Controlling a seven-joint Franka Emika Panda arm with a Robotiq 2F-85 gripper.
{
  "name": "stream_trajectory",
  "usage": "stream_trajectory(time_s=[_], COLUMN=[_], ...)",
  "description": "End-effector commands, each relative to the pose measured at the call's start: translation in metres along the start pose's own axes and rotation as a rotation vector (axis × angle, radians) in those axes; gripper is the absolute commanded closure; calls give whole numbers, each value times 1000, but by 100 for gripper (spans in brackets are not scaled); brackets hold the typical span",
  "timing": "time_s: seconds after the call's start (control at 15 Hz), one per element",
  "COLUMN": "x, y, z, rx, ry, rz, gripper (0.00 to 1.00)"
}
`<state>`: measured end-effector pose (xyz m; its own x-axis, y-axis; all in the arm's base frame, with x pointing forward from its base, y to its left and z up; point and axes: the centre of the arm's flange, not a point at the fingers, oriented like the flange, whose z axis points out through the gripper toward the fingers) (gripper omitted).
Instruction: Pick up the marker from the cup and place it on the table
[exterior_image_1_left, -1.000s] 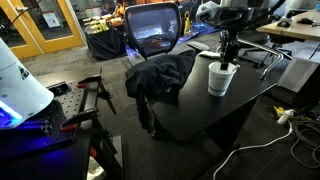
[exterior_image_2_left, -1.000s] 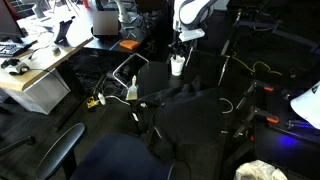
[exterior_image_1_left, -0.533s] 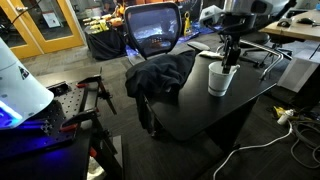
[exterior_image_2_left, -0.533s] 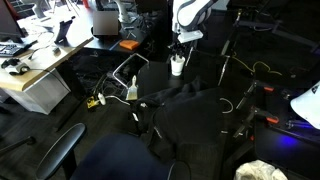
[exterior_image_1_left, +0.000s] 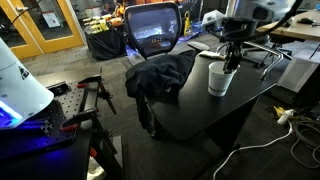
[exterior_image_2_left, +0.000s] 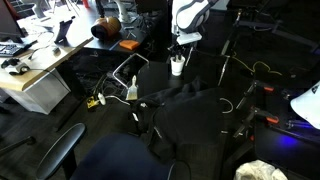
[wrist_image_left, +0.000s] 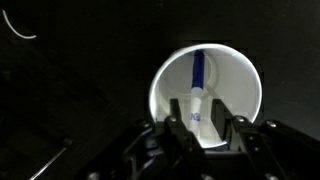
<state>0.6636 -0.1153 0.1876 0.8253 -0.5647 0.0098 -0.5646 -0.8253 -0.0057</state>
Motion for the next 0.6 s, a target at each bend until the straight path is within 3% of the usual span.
stream_trajectory(time_s=[0.0,0.13,0.53], x=[4,0,-20], y=[-3,-4,-7], z=[1,2,-9], rx=[-7,-10,-24], ry=[-6,-4,27], rz=[26,22,31], gripper=[93,100,97])
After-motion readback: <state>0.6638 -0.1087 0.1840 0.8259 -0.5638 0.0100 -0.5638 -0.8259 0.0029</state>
